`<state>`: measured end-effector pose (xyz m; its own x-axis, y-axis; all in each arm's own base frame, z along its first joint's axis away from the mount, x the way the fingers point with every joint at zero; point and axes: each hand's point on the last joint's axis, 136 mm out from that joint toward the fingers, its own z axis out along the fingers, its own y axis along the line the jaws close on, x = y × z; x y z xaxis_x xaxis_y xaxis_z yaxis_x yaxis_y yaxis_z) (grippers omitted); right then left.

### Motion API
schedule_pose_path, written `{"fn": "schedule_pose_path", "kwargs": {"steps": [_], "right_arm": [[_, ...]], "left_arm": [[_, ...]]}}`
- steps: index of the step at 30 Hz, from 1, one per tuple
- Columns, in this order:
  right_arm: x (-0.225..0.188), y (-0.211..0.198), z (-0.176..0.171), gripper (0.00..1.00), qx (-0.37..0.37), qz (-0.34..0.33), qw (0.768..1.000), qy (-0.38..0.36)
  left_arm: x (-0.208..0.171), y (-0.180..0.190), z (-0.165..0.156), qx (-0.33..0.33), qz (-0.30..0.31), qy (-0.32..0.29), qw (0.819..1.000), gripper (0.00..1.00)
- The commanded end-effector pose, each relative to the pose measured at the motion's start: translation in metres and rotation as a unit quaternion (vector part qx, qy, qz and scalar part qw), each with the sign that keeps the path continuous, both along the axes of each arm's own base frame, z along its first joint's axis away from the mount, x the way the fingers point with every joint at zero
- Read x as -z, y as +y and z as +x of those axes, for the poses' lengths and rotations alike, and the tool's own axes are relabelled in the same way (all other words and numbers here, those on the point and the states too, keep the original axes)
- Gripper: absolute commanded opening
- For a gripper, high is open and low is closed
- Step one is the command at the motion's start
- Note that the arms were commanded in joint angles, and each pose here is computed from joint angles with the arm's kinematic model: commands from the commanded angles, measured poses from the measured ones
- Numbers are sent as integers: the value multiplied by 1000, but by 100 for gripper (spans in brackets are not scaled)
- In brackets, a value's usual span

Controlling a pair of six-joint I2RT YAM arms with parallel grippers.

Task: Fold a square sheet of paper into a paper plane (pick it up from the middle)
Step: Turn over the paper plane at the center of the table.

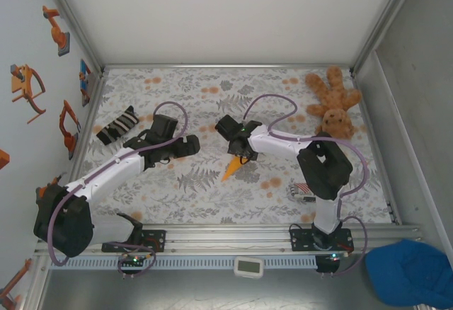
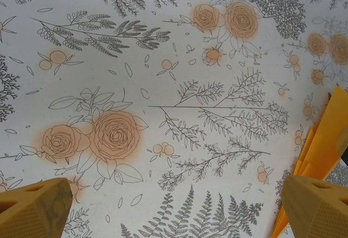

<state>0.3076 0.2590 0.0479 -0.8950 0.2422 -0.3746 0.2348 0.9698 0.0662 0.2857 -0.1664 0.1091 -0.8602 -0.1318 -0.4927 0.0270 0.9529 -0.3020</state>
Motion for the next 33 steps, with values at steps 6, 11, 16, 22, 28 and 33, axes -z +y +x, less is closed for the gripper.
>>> {"fn": "schedule_pose_path", "kwargs": {"steps": [6, 11, 16, 22, 28, 33], "right_arm": [[-12, -18, -9, 50, 52, -8, 999, -8], [-13, -23, -15, 40, 65, -3, 998, -4], [-11, -27, -21, 29, 80, 5, 997, 1], [-11, -28, -23, 20, 89, 12, 996, 3], [-18, -31, -22, 6, 94, 18, 995, -12], [-40, -18, -9, 1, 53, 47, 996, -53]], "left_arm": [[8, 3, -4, 8, 12, 14, 1000, 99], [10, 3, -4, 9, 12, 18, 1000, 99], [9, 4, -4, 7, 14, 18, 1000, 99], [10, 5, -3, 5, 13, 18, 1000, 99], [10, 7, -3, -5, 6, 21, 1000, 99], [6, 12, 0, -27, -19, 14, 999, 100]]}}
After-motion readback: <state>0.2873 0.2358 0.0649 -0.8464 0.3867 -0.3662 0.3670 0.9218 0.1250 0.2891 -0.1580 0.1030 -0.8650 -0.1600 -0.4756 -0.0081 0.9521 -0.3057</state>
